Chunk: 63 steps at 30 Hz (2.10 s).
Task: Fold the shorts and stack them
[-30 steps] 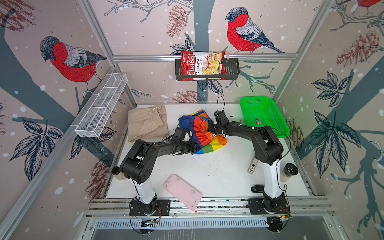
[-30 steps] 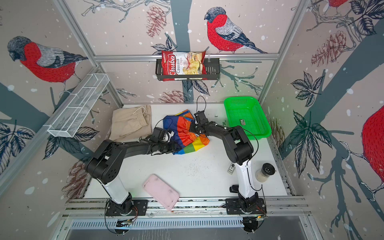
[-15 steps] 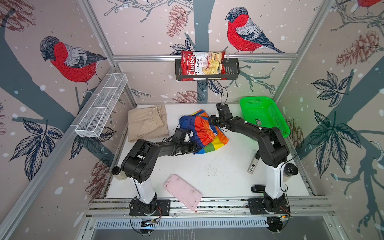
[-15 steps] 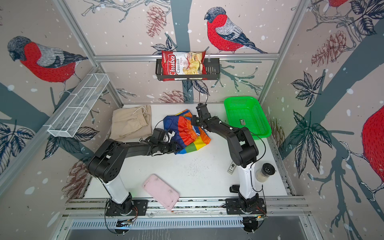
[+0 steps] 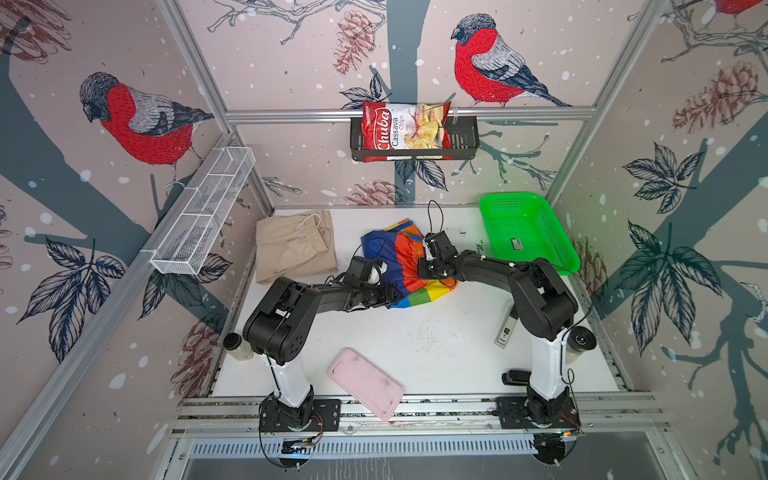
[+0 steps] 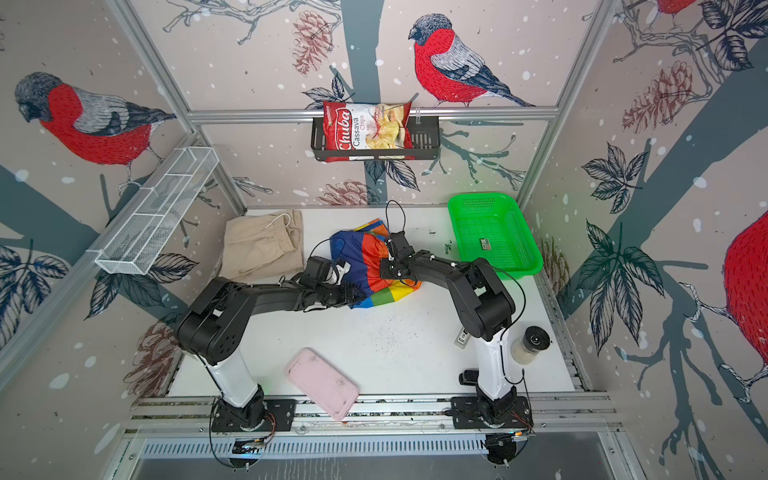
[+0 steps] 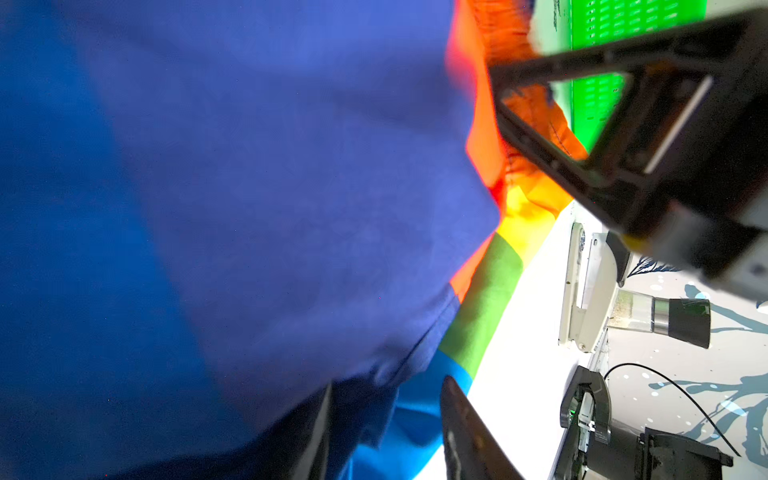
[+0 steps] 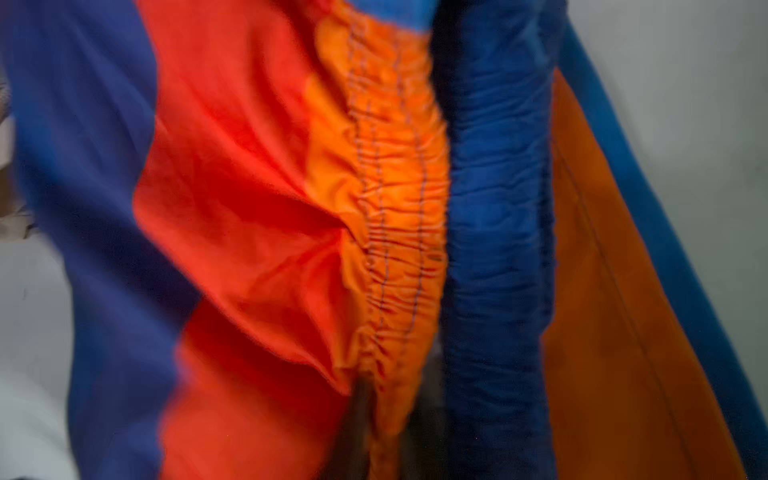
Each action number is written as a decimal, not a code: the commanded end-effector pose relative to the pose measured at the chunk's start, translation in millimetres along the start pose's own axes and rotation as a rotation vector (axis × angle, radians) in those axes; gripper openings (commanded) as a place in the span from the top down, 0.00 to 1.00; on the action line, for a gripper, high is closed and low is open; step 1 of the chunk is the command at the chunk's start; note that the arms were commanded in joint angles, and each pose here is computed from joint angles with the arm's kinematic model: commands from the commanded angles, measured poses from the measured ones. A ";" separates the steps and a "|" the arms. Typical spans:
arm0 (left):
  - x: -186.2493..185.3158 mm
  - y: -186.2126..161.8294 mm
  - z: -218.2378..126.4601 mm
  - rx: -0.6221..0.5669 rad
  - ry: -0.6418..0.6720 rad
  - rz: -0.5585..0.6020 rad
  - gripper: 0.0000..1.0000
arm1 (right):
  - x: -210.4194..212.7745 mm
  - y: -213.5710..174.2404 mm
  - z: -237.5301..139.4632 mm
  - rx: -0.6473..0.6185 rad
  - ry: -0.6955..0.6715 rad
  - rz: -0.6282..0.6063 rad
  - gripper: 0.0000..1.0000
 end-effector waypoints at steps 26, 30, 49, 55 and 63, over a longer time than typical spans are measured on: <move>42.1 -58.4 4.0 0.267 0.306 -0.217 0.54 | -73.7 34.3 -43.6 -0.225 -0.322 0.072 0.38; 11.9 -34.7 -11.9 0.196 0.219 -0.172 0.43 | -60.9 50.5 -91.2 -0.341 -0.315 0.072 0.31; 13.5 4.1 -161.3 -0.268 0.232 -0.266 0.31 | 135.1 -63.1 -78.4 -0.436 -0.097 -0.518 0.01; 42.1 -7.1 -143.4 -0.191 0.175 -0.357 0.26 | 156.2 -108.2 -24.5 -0.282 -0.017 -0.625 0.00; 49.6 -2.6 -128.0 -0.219 0.107 -0.374 0.17 | 137.4 -137.7 23.5 -0.128 0.043 -0.589 0.10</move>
Point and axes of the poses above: each gripper's point midway between its finger pads, its own z axis out along the fingers, its own x axis along the line the jaws close on, y = z × x, the point moved 8 cm from there along -z, back along the fingers, and after that the axes turned 3 degrees about z, right-handed, at the moved point
